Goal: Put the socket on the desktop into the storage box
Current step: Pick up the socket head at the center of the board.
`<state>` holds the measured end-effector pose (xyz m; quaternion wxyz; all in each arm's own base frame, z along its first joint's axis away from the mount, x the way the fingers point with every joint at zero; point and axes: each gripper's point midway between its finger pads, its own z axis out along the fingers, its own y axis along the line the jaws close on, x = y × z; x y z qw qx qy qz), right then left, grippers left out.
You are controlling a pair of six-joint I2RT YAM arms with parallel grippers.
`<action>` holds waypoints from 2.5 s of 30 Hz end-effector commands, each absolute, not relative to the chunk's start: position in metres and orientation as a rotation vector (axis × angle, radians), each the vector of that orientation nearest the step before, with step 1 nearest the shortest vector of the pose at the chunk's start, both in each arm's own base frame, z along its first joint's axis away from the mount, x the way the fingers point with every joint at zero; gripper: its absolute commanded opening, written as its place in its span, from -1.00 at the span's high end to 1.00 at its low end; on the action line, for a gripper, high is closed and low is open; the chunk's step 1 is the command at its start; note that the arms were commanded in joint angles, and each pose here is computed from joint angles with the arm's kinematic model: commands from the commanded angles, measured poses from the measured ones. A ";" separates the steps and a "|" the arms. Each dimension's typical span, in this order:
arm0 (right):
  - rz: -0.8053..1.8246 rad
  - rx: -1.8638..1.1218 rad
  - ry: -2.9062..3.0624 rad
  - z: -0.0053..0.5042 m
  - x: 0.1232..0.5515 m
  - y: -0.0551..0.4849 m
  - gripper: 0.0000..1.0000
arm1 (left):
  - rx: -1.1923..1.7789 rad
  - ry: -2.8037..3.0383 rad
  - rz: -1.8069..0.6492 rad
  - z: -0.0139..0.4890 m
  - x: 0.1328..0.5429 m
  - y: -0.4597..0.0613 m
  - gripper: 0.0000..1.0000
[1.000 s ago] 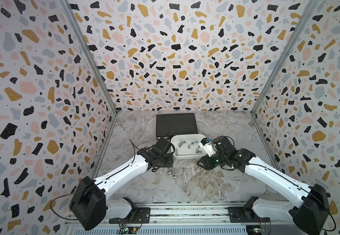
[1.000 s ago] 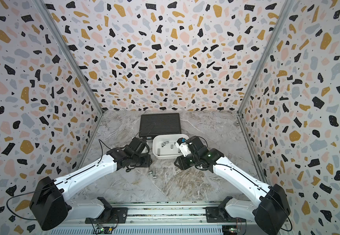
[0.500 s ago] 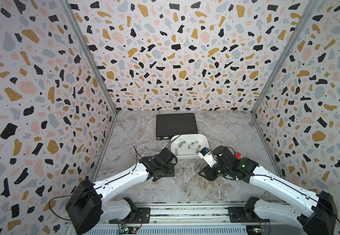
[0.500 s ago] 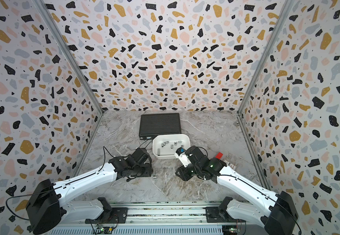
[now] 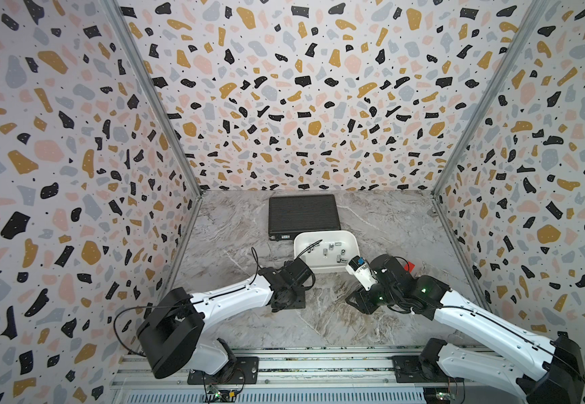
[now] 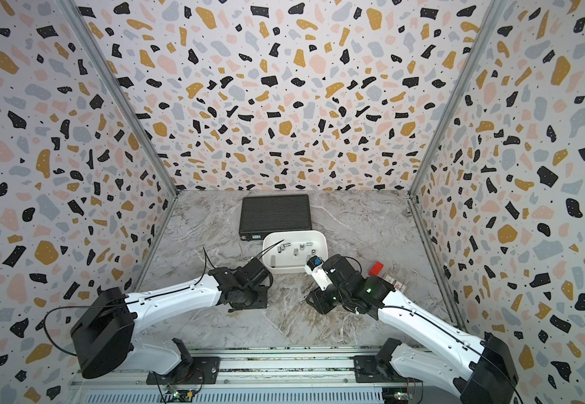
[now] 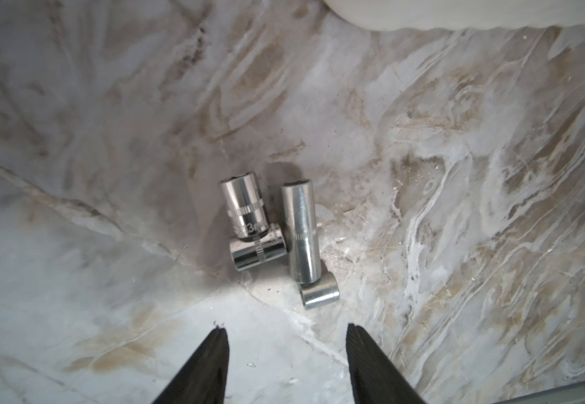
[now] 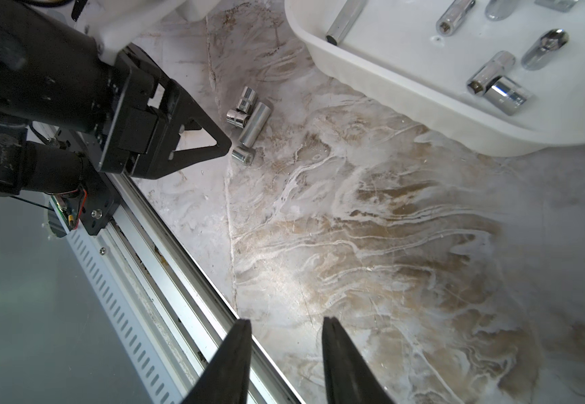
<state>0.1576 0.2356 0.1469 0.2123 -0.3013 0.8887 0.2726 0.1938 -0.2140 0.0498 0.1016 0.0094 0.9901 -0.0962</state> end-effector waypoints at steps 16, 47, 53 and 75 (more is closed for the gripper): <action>0.725 -0.822 2.439 0.148 0.158 0.229 0.23 | 0.058 3.029 -0.255 0.030 0.193 -0.237 -0.04; 0.708 -0.817 2.430 0.149 0.161 0.228 0.23 | 0.092 3.075 -0.233 0.018 0.194 -0.244 0.73; 0.706 -0.814 2.434 0.148 0.161 0.228 0.23 | 0.092 3.068 -0.241 0.019 0.194 -0.244 0.79; 0.718 -0.765 2.446 0.153 0.168 0.230 0.24 | 0.164 2.928 -0.234 0.056 0.205 -0.237 0.88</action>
